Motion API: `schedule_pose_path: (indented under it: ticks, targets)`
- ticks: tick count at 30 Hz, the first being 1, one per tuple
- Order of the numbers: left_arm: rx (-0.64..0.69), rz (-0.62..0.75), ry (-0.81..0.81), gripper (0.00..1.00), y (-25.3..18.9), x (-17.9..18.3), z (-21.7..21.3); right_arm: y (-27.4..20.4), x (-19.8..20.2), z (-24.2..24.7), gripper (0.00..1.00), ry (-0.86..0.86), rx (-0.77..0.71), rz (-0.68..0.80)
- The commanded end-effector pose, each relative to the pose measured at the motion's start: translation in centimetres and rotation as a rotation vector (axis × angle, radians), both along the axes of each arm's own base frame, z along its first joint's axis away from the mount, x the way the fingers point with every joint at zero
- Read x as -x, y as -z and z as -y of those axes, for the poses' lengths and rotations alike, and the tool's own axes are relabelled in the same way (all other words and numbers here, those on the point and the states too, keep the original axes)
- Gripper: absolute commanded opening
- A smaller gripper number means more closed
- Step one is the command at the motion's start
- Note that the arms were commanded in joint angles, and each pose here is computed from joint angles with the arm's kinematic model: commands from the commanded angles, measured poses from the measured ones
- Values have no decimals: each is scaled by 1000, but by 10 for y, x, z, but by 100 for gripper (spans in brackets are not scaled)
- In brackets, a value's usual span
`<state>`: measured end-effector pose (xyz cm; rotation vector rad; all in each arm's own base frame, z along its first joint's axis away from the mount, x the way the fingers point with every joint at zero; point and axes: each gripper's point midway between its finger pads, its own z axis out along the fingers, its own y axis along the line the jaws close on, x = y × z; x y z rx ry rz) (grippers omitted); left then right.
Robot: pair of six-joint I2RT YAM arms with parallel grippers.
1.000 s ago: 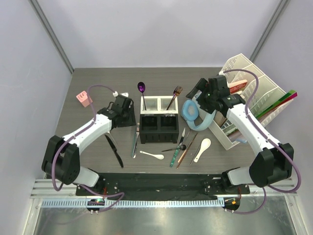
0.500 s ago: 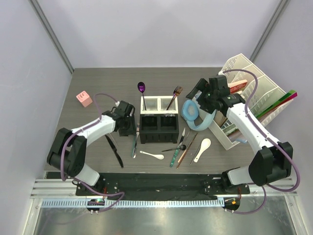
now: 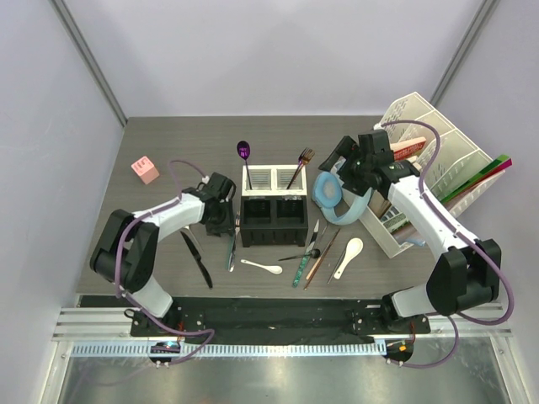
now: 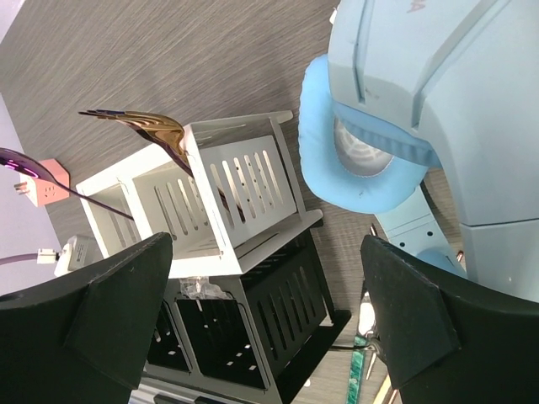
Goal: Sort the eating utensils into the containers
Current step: Pick up the fork at the center of the board.
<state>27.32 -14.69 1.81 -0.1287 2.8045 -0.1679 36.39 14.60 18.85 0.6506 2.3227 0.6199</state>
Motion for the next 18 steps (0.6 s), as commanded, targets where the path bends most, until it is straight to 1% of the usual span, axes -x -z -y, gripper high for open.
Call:
schedule_pose_path:
  ticks: [1, 3, 7, 9, 11, 14, 18]
  targets:
    - [-95, -26, -22, 39, 11, -4, -15, -22, -11, 2, 100, 15, -15, 76]
    - [-149, -33, -51, 39, 12, -4, -26, -24, -14, 4, 100, 19, -19, 82]
    - [-169, -40, -79, 39, 13, -12, -37, -24, -19, 2, 100, 16, -23, 80]
    - [-210, -71, -96, 38, 19, -10, -47, -23, -22, 0, 100, 16, -27, 79]
    - [-218, -85, -118, 37, 18, -11, -52, -23, -22, -1, 100, 13, -33, 79]
    - [-170, -44, -147, 37, 8, -15, -54, -25, -25, 0, 100, 20, -34, 83]
    - [-73, 33, -111, 38, -19, -23, -40, -27, -27, -2, 100, 17, -34, 91]
